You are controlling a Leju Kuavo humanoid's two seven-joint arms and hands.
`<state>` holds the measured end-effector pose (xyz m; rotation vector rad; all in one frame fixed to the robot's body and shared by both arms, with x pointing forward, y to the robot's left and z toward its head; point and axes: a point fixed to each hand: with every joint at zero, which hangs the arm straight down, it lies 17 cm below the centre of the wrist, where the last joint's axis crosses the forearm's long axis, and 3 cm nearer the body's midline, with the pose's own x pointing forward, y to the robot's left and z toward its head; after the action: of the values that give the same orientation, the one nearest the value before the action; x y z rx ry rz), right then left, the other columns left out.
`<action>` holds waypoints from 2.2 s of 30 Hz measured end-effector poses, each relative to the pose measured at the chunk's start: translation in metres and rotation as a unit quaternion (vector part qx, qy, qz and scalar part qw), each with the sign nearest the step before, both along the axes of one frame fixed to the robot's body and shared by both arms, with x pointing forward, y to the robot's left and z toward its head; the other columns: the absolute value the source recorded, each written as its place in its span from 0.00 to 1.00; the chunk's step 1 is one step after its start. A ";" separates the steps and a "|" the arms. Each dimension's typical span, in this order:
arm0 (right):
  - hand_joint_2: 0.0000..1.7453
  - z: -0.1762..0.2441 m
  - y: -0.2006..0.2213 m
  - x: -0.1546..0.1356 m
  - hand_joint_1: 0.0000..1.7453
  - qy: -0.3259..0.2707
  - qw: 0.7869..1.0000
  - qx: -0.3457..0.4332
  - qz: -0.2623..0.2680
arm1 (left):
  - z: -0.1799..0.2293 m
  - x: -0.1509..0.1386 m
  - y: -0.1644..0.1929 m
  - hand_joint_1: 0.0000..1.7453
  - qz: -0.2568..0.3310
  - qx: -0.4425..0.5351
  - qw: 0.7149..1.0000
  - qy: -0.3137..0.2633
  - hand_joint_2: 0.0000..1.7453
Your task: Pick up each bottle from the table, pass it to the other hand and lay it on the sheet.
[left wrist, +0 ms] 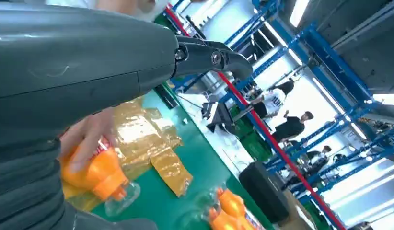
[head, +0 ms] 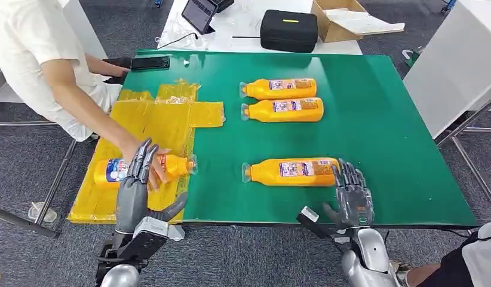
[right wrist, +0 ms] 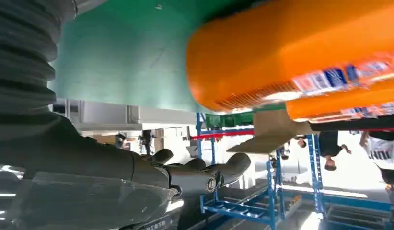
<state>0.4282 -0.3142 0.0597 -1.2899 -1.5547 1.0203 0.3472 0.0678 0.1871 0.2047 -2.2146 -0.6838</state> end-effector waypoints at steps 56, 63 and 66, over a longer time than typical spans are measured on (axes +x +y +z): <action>1.00 -0.041 0.011 0.097 0.00 0.167 0.986 -0.018 -0.002 | -0.003 -0.008 -0.070 0.00 -0.114 -0.057 0.990 0.056 1.00; 1.00 -0.058 0.008 0.097 1.00 0.221 0.975 -0.016 -0.002 | 0.000 -0.009 -0.073 0.00 -0.118 -0.058 0.990 0.054 1.00; 1.00 -0.062 0.003 0.099 1.00 0.246 0.969 -0.007 -0.002 | 0.001 -0.008 -0.073 0.00 -0.121 -0.060 0.989 0.054 1.00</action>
<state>0.5271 -0.3112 -0.0025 -0.9514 -1.1641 1.2368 0.3396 -0.0052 0.1885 -0.1608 -2.1872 -0.6702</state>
